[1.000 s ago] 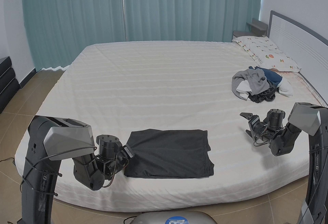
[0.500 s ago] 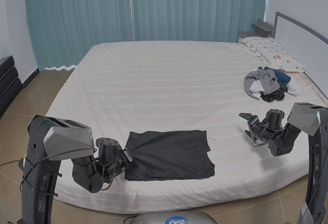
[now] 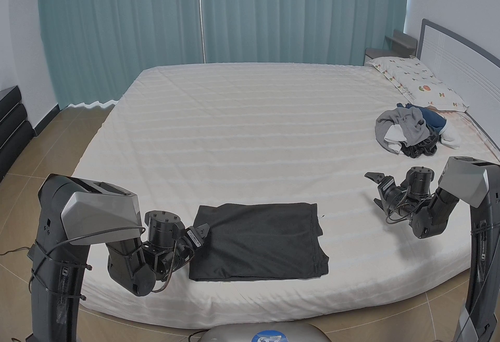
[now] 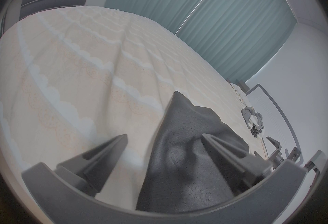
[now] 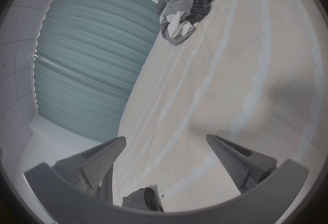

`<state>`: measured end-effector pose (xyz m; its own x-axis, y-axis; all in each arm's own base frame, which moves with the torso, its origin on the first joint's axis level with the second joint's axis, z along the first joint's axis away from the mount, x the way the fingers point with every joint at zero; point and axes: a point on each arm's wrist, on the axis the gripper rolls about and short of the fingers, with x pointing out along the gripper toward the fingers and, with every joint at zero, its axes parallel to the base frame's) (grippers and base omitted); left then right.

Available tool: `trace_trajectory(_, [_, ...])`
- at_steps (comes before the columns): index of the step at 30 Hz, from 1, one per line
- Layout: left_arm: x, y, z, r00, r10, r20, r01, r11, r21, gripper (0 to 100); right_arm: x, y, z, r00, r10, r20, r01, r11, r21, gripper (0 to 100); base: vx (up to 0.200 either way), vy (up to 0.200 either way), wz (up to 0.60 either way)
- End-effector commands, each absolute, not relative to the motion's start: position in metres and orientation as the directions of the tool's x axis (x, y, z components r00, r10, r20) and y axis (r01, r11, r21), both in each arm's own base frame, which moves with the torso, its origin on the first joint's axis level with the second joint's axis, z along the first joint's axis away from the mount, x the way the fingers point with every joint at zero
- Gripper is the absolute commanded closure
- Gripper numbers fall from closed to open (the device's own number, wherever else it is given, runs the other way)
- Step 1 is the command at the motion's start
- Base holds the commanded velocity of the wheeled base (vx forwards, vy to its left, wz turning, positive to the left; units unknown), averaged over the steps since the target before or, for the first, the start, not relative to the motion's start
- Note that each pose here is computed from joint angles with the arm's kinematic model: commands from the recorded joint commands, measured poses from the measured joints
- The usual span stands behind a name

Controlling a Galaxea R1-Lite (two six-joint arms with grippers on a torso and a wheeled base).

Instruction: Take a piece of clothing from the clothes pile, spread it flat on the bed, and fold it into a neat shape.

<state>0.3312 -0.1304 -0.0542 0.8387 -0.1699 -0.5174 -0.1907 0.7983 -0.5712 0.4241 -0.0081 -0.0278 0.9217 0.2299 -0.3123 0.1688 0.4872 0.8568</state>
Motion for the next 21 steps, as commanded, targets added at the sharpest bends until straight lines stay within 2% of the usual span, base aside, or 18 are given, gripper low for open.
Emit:
trace_trajectory(1, [0.330,-0.127,-0.049,0.843,-0.163,-0.513,-0.205,0.784,-0.586,0,0.424,-0.008,-0.027,0.923,0.228,-0.310,0.167,0.487,0.857,0,0.000,0.000,0.00])
trace_trajectory(5, [0.329,-0.113,-0.036,0.854,-0.142,-0.500,-0.237,0.750,-0.617,0,0.421,-0.008,-0.024,0.923,0.224,-0.312,0.170,0.490,0.855,0,0.000,0.000,0.00])
trace_trajectory(11, [0.331,-0.090,-0.020,0.874,-0.098,-0.476,-0.266,0.724,-0.637,0,0.412,-0.008,-0.002,0.939,0.222,-0.264,0.113,0.524,0.844,0,0.000,0.000,0.00])
trace_trajectory(16, [0.336,-0.076,0.009,0.916,-0.065,-0.397,-0.233,0.719,-0.655,0,0.381,-0.001,0.034,0.938,0.236,-0.255,0.059,0.616,0.785,0,0.000,0.000,0.00])
trace_trajectory(19, [0.335,-0.061,0.023,0.930,-0.023,-0.367,-0.233,0.735,-0.636,0,0.353,-0.001,0.049,0.934,0.235,-0.268,0.020,0.716,0.698,0,0.000,0.000,0.00])
trace_trajectory(21, [0.325,-0.052,0.036,0.936,-0.004,-0.351,-0.231,0.746,-0.624,0,0.335,0.000,0.060,0.936,0.227,-0.270,0.004,0.758,0.652,0,0.000,0.000,0.00])
